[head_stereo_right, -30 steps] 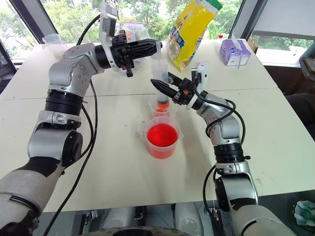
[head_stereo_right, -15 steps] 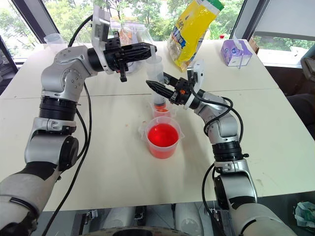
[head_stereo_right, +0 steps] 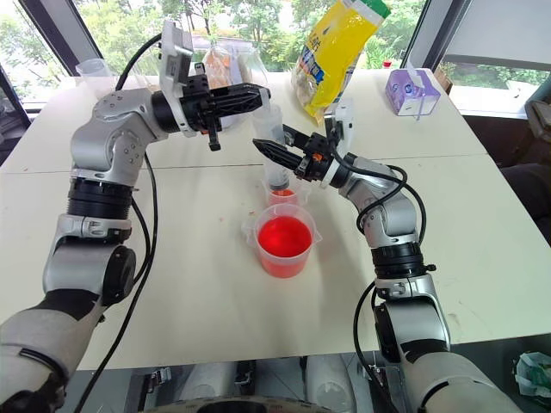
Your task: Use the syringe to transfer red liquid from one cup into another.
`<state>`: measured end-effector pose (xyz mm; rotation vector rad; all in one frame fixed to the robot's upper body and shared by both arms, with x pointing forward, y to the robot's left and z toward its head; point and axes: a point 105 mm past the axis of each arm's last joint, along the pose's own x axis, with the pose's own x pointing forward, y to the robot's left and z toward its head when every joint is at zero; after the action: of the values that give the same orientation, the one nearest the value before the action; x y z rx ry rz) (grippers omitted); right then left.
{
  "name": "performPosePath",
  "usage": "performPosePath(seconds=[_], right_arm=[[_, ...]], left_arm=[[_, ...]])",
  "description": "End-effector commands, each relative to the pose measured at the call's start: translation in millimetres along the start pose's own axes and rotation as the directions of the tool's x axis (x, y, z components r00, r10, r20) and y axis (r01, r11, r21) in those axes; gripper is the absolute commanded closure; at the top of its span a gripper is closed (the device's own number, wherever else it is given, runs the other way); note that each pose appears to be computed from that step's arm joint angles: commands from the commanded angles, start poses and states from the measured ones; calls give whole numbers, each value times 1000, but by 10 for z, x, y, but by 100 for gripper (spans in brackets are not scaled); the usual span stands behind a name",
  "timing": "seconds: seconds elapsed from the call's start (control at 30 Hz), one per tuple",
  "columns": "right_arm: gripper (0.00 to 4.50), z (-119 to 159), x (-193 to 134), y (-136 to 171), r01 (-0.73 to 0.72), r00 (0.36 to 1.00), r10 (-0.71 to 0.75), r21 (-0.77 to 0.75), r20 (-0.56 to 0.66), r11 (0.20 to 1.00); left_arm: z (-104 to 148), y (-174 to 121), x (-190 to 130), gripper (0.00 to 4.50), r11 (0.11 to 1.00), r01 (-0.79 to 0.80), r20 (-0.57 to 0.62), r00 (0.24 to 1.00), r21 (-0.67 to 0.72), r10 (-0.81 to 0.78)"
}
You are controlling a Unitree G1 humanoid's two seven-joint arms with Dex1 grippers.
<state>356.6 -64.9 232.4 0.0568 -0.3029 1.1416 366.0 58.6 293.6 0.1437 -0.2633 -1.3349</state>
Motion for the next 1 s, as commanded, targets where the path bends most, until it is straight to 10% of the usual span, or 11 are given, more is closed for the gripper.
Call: performPosePath(seconds=[0.03,0.3,0.63,1.0], right_arm=[[312,745,92,16,-6,980,39,-163,197,987],[312,644,96,54,-26,983,50,-137,175,990],[312,300,134,291,-101,987,103,-24,123,995],[312,362,126,205,-66,988,69,-26,137,997]], left_arm=[[-310,-193,132,447,993,98,-97,990,-67,-104],[-187,-104,95,447,994,52,-49,997,-92,-56],[170,200,-166,8,992,-105,57,992,-68,109],[228,149,-561,3,987,-154,36,987,-40,155]])
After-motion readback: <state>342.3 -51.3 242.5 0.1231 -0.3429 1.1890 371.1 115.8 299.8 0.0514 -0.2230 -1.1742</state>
